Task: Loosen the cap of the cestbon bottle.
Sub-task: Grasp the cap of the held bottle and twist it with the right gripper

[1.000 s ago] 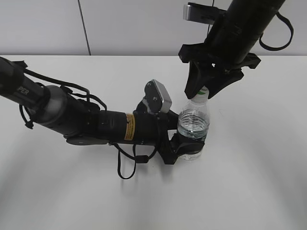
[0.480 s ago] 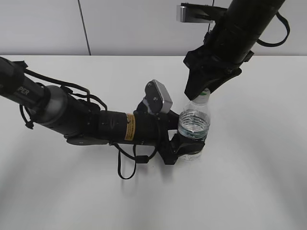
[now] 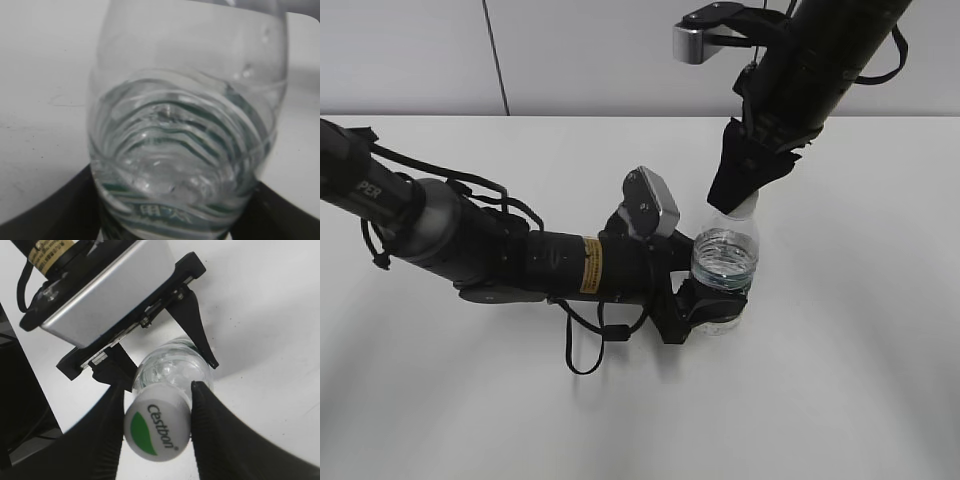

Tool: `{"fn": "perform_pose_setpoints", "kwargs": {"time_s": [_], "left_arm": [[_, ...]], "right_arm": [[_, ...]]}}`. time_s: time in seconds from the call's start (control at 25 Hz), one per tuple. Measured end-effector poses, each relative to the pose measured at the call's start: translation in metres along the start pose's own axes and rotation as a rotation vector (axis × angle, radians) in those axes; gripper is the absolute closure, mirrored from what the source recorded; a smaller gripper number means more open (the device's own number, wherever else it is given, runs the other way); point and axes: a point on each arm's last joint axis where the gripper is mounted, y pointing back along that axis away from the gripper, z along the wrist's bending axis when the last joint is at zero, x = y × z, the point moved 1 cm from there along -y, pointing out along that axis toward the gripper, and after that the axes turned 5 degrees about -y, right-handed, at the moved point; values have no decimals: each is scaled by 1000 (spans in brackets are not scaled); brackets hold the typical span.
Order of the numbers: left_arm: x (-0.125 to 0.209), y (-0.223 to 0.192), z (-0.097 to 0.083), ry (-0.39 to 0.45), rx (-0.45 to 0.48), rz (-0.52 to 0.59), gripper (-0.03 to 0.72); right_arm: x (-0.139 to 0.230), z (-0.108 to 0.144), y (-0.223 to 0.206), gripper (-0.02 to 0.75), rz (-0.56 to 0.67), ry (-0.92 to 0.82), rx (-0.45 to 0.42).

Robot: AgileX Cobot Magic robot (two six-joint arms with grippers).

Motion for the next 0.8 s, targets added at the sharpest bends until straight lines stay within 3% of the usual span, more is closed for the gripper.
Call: {"fn": "perform_pose_setpoints", "kwargs": {"time_s": [0.24, 0.28, 0.4, 0.48, 0.64, 0.8], "left_arm": [[0, 0, 0, -1, 1, 0, 169], [0, 0, 0, 0, 1, 0, 169], [0, 0, 0, 0, 1, 0, 170], [0, 0, 0, 0, 1, 0, 170], [0, 0, 0, 0, 1, 0, 170], [0, 0, 0, 0, 1, 0, 170]], "right_arm": [[-1, 0, 0, 411, -8, 10, -1], [-1, 0, 0, 377, -11, 7, 2], [-4, 0, 2, 179, -46, -64, 11], [-9, 1, 6, 104, -94, -168, 13], [-12, 4, 15, 84, -140, -432, 11], [-6, 5, 14, 85, -82, -656, 1]]}}
